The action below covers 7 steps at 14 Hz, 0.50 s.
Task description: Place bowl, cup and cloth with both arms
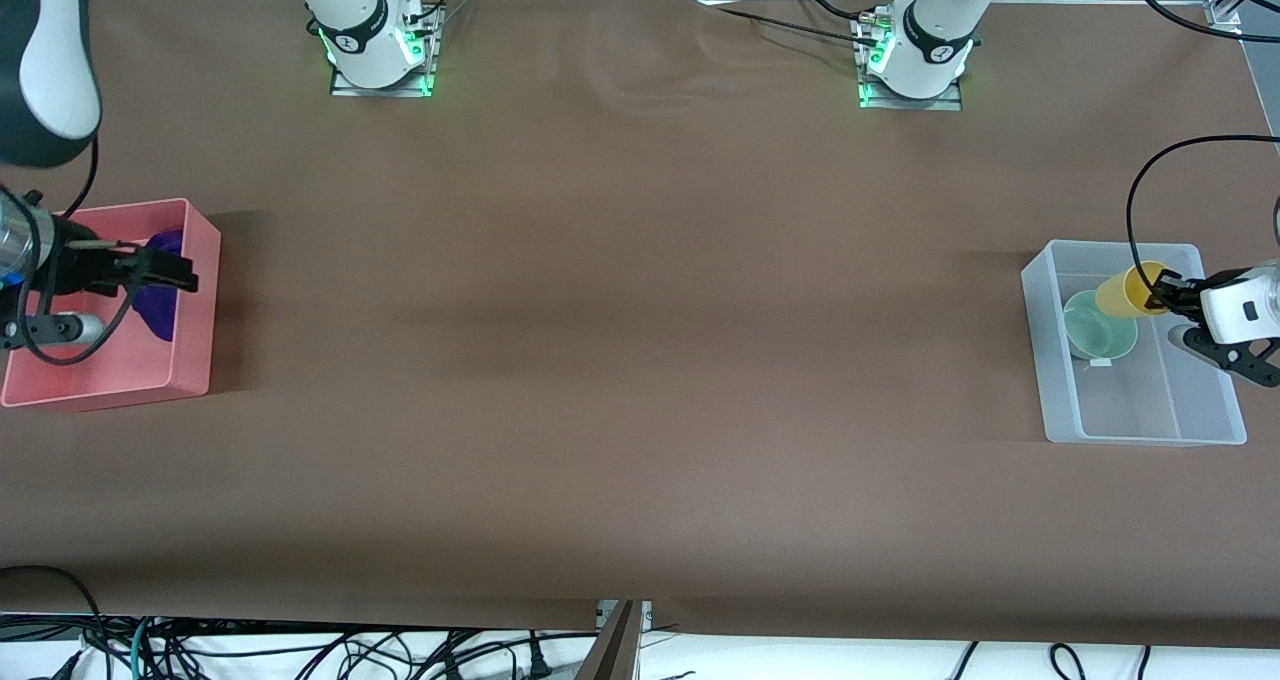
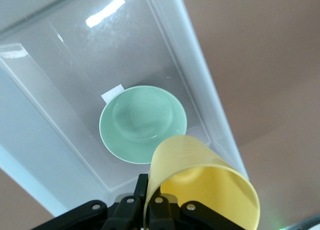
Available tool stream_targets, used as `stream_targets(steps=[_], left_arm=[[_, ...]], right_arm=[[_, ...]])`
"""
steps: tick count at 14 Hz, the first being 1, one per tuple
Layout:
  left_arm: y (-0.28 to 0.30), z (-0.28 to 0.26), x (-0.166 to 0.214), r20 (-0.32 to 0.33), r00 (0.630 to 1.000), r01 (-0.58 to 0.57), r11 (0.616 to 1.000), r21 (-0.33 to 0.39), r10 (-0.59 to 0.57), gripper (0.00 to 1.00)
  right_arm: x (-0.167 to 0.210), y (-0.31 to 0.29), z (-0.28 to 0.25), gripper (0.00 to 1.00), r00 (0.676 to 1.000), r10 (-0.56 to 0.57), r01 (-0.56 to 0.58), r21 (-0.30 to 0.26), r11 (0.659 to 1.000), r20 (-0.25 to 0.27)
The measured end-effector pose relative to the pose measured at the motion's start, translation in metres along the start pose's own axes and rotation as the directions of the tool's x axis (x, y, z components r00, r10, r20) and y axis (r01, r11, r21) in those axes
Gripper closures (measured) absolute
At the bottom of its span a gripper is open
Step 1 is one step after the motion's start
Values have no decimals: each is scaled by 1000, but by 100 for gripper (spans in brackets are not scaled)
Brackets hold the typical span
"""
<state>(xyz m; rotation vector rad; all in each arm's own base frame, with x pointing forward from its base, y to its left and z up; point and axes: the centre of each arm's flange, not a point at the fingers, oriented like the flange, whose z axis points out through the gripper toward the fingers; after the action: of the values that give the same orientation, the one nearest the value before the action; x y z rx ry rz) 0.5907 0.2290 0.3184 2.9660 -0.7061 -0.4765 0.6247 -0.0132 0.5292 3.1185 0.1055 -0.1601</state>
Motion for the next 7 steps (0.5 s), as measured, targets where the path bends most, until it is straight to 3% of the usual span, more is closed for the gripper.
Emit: stream_targets(steps=[4, 6, 7], left_arm=[[-5, 60, -10, -38, 999, -17, 1000, -2, 17, 96], [-15, 70, -19, -55, 997, -48, 999, -1, 48, 93], [-18, 69, -21, -61, 996, -60, 998, 4, 60, 87]], right_arm=[[-32, 5, -46, 0, 999, 24, -24, -8, 1000, -24], [-43, 14, -63, 0, 998, 44, -44, -11, 999, -53], [-46, 16, -68, 0, 997, 48, -49, -12, 999, -60]])
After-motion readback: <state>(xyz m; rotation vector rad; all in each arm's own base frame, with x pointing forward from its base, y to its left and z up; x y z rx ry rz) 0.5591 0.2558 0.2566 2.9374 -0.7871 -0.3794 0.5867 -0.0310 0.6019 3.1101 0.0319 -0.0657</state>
